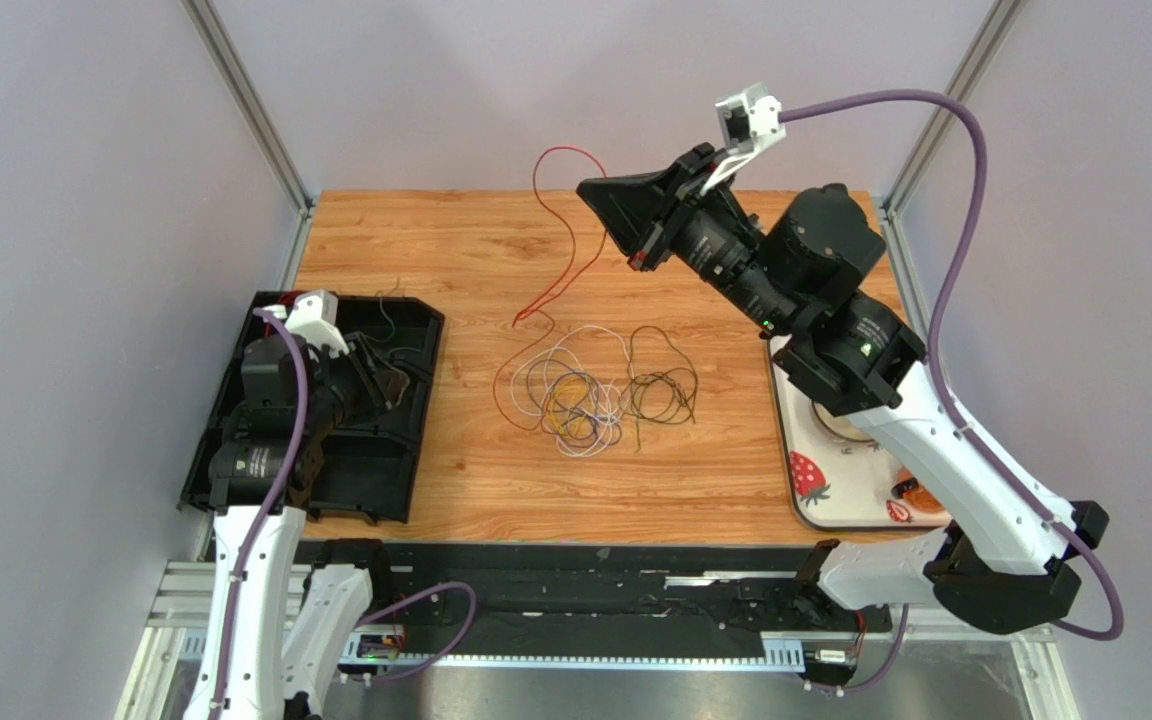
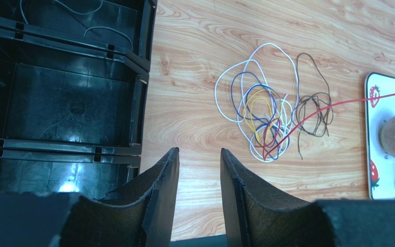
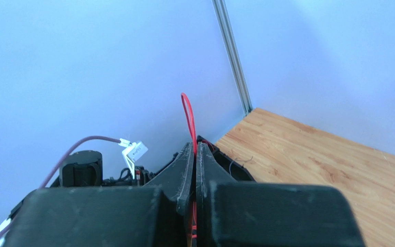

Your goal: Untangle the cables

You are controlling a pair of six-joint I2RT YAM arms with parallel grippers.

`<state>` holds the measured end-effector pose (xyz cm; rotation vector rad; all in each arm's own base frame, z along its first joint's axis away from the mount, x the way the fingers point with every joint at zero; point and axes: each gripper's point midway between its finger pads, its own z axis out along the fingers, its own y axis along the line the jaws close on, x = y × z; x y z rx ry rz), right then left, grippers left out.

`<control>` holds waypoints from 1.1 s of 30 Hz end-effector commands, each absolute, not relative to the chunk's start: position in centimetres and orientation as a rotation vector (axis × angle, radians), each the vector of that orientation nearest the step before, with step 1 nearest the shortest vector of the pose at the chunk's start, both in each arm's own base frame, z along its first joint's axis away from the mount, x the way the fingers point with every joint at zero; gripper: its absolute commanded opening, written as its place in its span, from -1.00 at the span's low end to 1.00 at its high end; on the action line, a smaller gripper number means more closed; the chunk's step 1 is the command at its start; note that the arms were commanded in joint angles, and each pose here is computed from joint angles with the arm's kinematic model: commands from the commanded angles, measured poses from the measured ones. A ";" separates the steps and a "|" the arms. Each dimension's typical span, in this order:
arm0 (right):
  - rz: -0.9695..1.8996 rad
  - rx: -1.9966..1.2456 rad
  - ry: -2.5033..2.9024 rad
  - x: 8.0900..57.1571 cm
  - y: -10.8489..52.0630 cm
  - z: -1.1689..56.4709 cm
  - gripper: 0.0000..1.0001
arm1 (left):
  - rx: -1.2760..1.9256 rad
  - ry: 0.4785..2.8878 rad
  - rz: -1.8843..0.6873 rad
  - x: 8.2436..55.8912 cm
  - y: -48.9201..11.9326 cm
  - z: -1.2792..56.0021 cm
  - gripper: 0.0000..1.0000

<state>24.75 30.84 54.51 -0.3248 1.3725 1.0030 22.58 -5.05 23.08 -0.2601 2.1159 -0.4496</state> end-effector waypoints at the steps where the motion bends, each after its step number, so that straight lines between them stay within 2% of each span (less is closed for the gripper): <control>1: 0.979 -0.295 1.417 25.7 31.2 51.3 -1.00 | -0.196 2.061 -0.481 22.6 -5.7 24.3 -0.10; 2: 0.949 -0.286 1.492 26.4 31.6 47.6 -1.00 | -0.186 2.054 -0.488 22.5 -5.8 24.4 -0.09; 4: 0.900 -0.208 1.565 27.1 30.4 44.2 -1.00 | -0.160 2.045 -0.516 22.5 -6.3 24.7 -0.07; 5: 0.860 -0.203 1.644 27.4 30.4 39.9 -1.00 | -0.149 2.044 -0.529 22.4 -6.5 24.7 -0.05; 7: 0.855 -0.148 1.688 27.3 29.6 37.5 -1.00 | -0.116 2.031 -0.567 22.4 -7.2 25.1 -0.03; 8: 0.832 -0.153 1.748 27.2 29.5 34.5 -1.00 | -0.093 2.029 -0.596 22.2 -7.6 25.2 0.00; 12: 0.873 -0.147 1.825 26.4 29.9 30.6 -1.00 | -0.043 2.013 -0.622 21.8 -8.4 25.6 0.02; 19: 1.085 -0.299 2.007 24.5 35.7 25.3 -1.00 | -0.004 2.000 -0.619 21.0 -9.3 25.8 0.01; 26: 1.028 -0.442 2.251 25.5 41.0 16.9 -1.00 | -0.010 2.010 -0.608 21.2 -9.2 25.6 -0.02; 33: 0.945 -0.464 2.375 25.8 41.9 11.4 -1.00 | -0.005 2.014 -0.613 21.2 -9.3 25.4 -0.03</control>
